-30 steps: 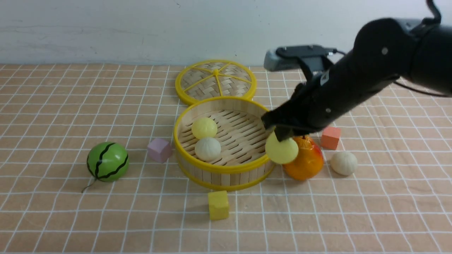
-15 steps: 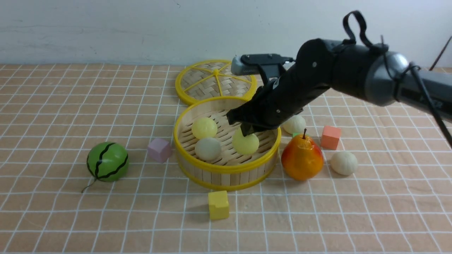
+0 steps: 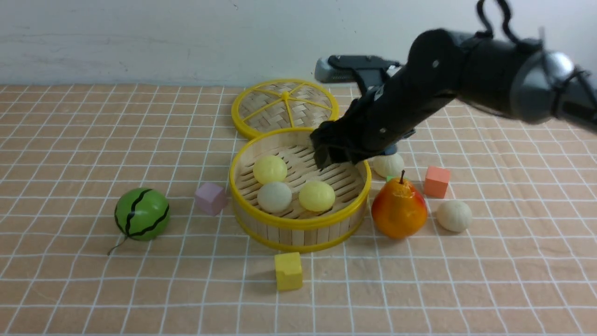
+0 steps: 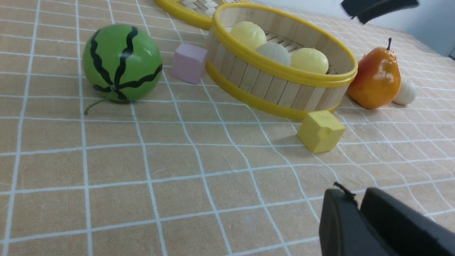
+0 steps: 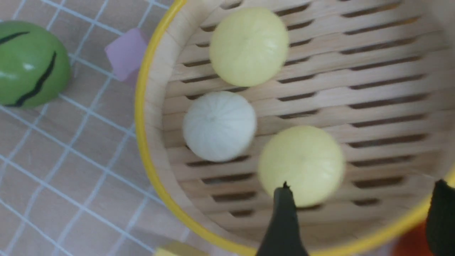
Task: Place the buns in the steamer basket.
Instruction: Use the right arm to grab a steamed stuffed bun
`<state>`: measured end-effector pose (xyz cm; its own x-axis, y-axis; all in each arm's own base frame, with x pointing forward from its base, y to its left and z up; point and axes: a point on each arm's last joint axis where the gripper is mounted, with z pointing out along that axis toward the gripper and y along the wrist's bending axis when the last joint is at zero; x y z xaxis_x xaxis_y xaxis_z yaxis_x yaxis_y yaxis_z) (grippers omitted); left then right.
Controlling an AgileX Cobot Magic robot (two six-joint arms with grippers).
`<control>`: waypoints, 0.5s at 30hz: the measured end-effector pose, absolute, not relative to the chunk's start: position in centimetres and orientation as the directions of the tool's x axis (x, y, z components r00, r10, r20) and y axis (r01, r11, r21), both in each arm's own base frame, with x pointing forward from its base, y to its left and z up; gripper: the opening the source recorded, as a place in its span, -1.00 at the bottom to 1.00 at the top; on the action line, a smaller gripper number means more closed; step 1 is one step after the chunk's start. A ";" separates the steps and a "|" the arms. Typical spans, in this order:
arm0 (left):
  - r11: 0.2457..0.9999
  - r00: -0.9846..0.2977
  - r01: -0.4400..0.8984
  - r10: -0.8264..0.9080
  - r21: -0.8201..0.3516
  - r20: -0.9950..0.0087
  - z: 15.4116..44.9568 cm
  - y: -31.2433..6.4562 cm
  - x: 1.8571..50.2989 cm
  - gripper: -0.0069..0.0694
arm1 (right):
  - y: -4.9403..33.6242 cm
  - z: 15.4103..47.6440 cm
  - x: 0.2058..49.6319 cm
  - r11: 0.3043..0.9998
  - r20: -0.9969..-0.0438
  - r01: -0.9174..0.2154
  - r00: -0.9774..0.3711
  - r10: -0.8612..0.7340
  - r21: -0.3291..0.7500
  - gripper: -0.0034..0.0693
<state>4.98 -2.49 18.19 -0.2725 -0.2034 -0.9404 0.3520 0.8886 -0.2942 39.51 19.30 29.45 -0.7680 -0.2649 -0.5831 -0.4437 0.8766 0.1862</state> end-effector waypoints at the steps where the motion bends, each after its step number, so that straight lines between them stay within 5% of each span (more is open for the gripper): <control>1: 0.889 -0.273 0.352 -0.203 -0.294 -0.940 18.2 -2.5 5.0 -0.61 | 19.0 29.6 39.4 0.879 -0.575 -0.443 -0.772 -0.272 0.179 0.47; 4: 0.889 -0.273 0.352 -0.203 -0.294 -0.940 18.2 -2.5 5.0 -0.60 | 14.6 31.5 38.7 0.933 -0.512 -0.355 -0.813 -0.279 0.055 0.39; 7: 0.888 -0.273 0.352 -0.204 -0.295 -0.940 18.2 -2.5 5.0 -0.58 | 9.0 30.3 38.2 0.990 -0.389 -0.139 -0.911 -0.137 -0.024 0.15; 10: 0.888 -0.273 0.352 -0.204 -0.295 -0.940 18.2 -2.5 5.0 -0.58 | 5.8 27.1 38.0 1.000 -0.296 -0.011 -0.955 -0.016 -0.018 -0.03; 15: 0.888 -0.273 0.352 -0.204 -0.295 -0.940 18.2 -2.5 5.0 -0.58 | 5.6 24.2 38.0 0.997 -0.285 0.022 -0.958 0.043 0.078 -0.15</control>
